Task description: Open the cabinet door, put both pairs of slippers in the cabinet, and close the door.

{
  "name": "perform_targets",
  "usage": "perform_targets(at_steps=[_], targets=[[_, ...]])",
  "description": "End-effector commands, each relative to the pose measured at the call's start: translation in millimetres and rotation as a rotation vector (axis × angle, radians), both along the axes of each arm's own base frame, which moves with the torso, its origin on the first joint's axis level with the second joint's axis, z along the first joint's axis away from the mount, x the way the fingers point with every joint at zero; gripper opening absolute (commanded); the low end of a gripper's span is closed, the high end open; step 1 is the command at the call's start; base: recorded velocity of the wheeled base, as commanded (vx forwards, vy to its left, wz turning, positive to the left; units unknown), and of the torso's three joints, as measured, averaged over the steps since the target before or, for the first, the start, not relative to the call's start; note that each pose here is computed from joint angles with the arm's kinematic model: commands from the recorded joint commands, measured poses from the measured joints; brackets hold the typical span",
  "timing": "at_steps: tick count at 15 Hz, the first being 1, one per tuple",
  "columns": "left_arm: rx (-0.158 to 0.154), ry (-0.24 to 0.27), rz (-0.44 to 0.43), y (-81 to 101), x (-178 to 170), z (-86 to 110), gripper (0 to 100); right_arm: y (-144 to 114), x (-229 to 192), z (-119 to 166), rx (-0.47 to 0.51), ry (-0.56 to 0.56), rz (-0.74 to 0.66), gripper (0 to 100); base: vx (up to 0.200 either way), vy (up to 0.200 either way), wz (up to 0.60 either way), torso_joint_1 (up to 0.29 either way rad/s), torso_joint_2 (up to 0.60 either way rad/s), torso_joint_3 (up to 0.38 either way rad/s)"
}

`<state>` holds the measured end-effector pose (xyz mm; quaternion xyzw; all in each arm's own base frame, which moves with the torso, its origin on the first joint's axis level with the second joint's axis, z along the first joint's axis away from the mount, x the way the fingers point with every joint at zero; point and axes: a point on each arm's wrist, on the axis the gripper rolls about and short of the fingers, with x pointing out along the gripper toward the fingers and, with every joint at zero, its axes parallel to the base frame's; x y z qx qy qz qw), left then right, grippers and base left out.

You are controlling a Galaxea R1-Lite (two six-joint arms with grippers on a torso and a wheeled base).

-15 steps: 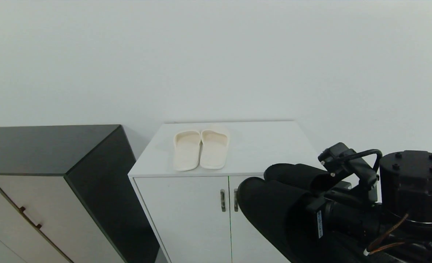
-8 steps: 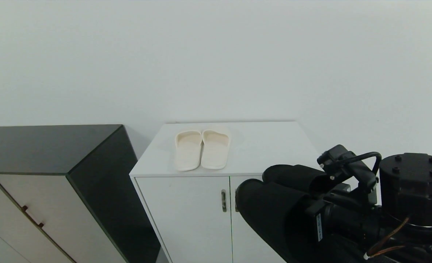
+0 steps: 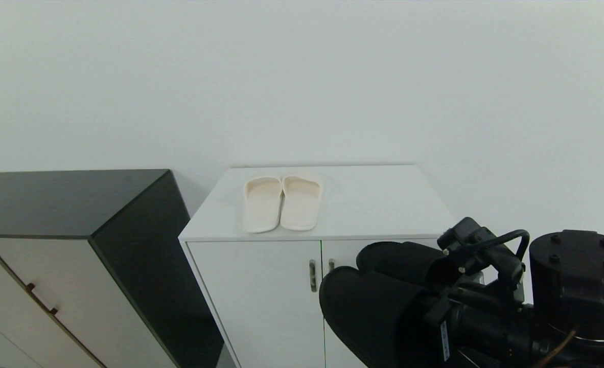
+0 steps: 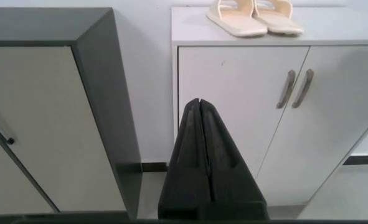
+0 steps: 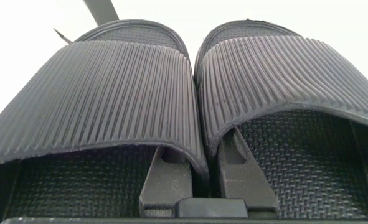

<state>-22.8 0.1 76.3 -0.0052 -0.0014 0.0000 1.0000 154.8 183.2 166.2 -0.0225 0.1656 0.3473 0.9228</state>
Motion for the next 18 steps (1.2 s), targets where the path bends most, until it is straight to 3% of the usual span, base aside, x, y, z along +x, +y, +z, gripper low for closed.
perform_targets(at_steps=[1,7,8,18], targets=[[0.000,0.000,0.000,0.0,0.0,0.0,0,1.0,-2.9,-2.8,-0.008,0.006,0.013,0,0.000,0.000,0.00,-0.212,0.51,0.281],[0.003,0.000,0.008,0.1,0.0,0.0,0,-0.1,-3.8,-5.6,-0.016,0.014,0.014,0,0.000,0.000,0.00,-0.228,0.55,0.312],[0.001,0.000,0.008,0.1,0.0,0.0,100,0.0,-3.7,-5.2,-0.015,0.013,0.014,0,0.000,0.000,0.00,-0.203,0.52,0.315],[0.006,0.000,0.002,0.0,0.0,0.0,100,-2.0,-6.3,-11.8,-0.049,0.016,0.024,0,0.000,0.000,0.00,-0.178,0.50,0.318]])
